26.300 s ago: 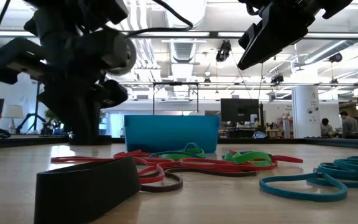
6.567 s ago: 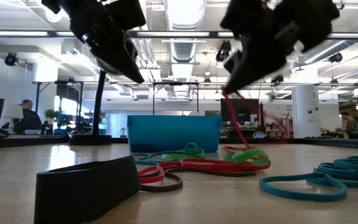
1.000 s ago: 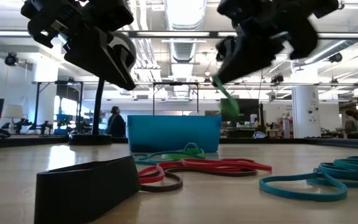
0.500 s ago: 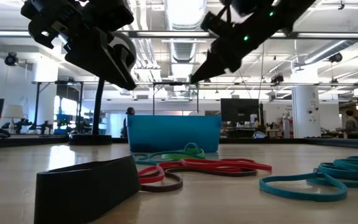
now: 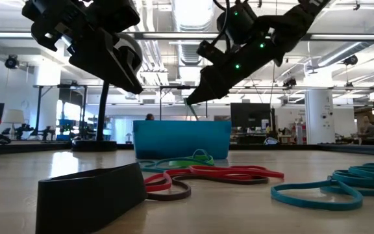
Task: Pick and place rubber bands into bin
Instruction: Put the green rubber band into the blue bin
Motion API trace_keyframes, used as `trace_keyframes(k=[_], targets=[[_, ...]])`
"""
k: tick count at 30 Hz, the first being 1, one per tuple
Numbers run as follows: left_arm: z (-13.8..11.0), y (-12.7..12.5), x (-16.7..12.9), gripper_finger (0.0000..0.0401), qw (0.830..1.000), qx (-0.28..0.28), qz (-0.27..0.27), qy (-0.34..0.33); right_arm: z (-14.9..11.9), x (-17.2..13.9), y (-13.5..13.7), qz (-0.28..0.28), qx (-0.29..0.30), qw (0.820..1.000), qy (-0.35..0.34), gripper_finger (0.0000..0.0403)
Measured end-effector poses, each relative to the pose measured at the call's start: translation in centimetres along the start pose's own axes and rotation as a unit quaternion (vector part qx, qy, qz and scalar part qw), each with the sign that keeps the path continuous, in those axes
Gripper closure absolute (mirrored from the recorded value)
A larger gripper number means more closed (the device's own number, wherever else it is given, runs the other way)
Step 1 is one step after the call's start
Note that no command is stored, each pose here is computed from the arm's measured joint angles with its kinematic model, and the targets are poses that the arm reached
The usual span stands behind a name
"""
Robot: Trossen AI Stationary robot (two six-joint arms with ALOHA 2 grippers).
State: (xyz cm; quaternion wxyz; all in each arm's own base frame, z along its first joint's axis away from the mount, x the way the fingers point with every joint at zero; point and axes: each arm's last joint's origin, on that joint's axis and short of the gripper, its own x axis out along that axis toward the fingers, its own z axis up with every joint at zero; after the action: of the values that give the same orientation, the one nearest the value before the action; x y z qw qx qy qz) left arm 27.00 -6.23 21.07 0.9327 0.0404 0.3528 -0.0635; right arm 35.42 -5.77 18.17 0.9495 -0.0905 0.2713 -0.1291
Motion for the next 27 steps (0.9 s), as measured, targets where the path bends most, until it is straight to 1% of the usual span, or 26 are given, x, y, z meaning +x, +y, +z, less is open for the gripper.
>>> trace_keyframes(k=[2,4,7,18,20,22,27], targets=[[0.0,0.0,0.0,0.0263,1.0,0.0,0.0,0.0,-0.1,0.2,0.1,0.001,0.0,1.0,0.001,0.0394],[0.0,0.0,0.0,0.0263,1.0,0.0,0.0,0.001,-0.1,0.2,0.1,0.014,0.0,1.0,-0.002,0.0392],[0.0,0.0,0.0,0.0263,1.0,0.0,0.0,0.001,0.0,0.1,0.1,0.033,0.001,0.999,-0.009,0.0379],[0.0,0.0,0.0,0.0263,1.0,-0.002,0.001,0.001,0.9,0.0,0.0,0.031,0.003,0.999,-0.021,0.0288],[0.0,0.0,0.0,0.0263,1.0,-0.002,0.0,0.001,1.1,0.0,-0.1,0.031,0.014,0.999,-0.019,0.0276],[0.0,0.0,0.0,0.0263,1.0,-0.003,0.001,0.001,1.2,0.1,-0.4,0.031,0.031,0.999,-0.003,0.0267],[0.0,0.0,0.0,0.0263,1.0,-0.003,0.001,-0.001,1.4,0.3,-1.9,0.047,0.083,0.992,0.078,0.0253]])
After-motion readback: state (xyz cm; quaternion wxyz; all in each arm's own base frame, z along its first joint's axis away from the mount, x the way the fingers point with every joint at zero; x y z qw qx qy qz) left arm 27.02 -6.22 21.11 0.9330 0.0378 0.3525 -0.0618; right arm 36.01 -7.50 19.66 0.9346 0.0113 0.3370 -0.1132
